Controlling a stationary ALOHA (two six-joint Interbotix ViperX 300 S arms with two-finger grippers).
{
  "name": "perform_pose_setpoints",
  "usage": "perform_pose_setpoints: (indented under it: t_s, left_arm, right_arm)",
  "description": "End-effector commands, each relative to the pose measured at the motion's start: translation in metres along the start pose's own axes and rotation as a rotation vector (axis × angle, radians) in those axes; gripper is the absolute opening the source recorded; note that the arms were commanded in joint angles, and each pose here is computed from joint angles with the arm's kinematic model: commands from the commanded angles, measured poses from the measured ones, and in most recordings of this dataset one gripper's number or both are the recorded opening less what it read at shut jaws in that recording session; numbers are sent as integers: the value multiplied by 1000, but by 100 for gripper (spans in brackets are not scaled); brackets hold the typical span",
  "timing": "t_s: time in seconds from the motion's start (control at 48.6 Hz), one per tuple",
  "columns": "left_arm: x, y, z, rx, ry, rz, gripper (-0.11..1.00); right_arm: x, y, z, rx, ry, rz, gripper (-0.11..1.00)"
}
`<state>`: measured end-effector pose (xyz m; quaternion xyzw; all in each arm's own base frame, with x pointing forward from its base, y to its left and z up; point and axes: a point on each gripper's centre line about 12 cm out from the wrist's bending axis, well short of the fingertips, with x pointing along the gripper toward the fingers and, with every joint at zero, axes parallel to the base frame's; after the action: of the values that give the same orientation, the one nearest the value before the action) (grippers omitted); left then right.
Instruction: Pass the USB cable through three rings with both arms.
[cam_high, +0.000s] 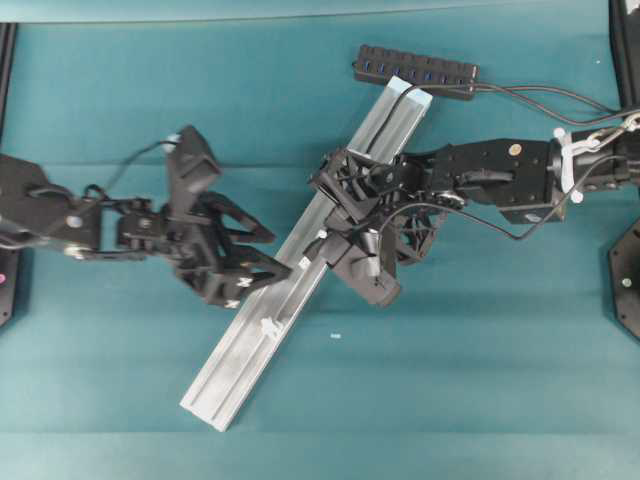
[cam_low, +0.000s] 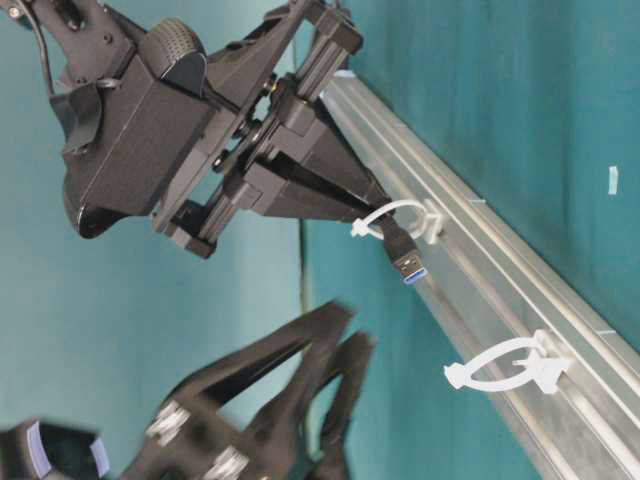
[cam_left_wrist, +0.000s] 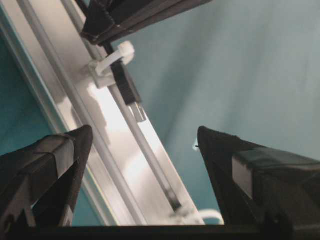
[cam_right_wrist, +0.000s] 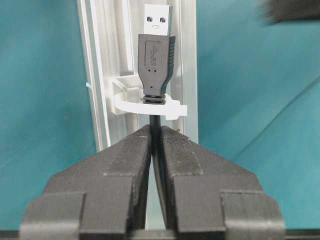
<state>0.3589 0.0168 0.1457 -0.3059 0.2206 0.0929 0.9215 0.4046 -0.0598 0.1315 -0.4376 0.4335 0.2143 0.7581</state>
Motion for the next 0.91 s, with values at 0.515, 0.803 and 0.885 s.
perform_pose_setpoints:
  t_s: [0.515, 0.803, 0.885]
  left_arm:
    - [31, -3, 17, -7, -56, -20, 91]
    - [44, -1, 6, -2, -21, -11, 86]
    - [44, 1, 5, -2, -20, -7, 85]
  right_arm:
    - [0, -2, 4, 9, -9, -8, 10]
    - [0, -2, 4, 7, -8, -6, 10]
    - [0, -2, 5, 7, -10, -11, 10]
